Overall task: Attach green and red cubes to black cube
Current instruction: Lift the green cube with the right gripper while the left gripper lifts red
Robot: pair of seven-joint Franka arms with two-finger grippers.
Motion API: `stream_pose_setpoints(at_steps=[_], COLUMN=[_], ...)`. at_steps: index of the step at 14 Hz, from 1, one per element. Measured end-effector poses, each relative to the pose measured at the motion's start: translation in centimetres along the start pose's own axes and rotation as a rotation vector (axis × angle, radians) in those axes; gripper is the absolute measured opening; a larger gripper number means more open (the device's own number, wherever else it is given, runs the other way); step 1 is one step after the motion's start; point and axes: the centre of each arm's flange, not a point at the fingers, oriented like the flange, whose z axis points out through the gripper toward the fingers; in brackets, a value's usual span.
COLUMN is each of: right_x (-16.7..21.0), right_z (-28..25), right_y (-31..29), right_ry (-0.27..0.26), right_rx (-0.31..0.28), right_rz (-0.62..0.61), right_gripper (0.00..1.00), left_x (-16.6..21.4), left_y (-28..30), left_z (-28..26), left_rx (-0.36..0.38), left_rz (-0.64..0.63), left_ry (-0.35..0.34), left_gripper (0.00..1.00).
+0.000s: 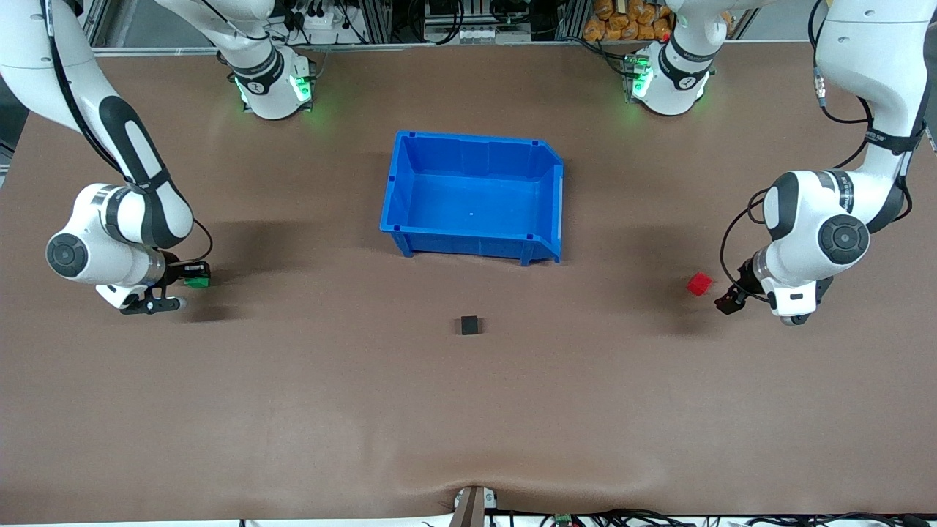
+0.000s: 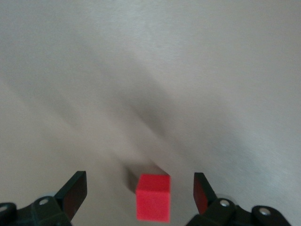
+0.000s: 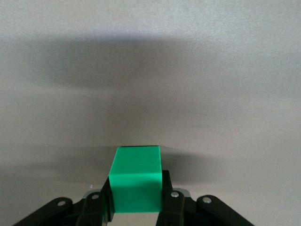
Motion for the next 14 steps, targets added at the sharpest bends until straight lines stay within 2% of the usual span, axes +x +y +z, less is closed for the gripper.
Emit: stream_pose_setpoints(at_steps=[2,5,10,13,14], right_x=[0.2,0.9,4.0,6.2,6.9], right_z=[-0.1,-1.1,-7.4,-11.8,-13.3], right_y=[-0.6,-1.5,-2.7,-5.6,-6.5], right_ry=[0.002,0.019,0.035,0.096,0.118], right_rx=[-0.001,-0.009,-0.024,-0.06,-0.081], right_rz=[-0.031,-0.141,-0.529,-0.785,-0.876], right_gripper=[0.4,0.4,0.4,0.4,0.4], left_x=[-0.1,-0.6,-1.4,-2.3,-2.8], left_y=[0.1,0.9,1.3,1.2,1.3], left_z=[0.7,1.9,3.6,4.3,4.5], left_rx=[-0.002,-0.023,-0.013,-0.001,0.001], left_rz=[-0.004,-0.041,-0.061,-0.059,-0.054], left_ry=[-0.002,0.002,-0.014,-0.028,-0.033], left_gripper=[1.0,1.0,1.0,0.98,0.94])
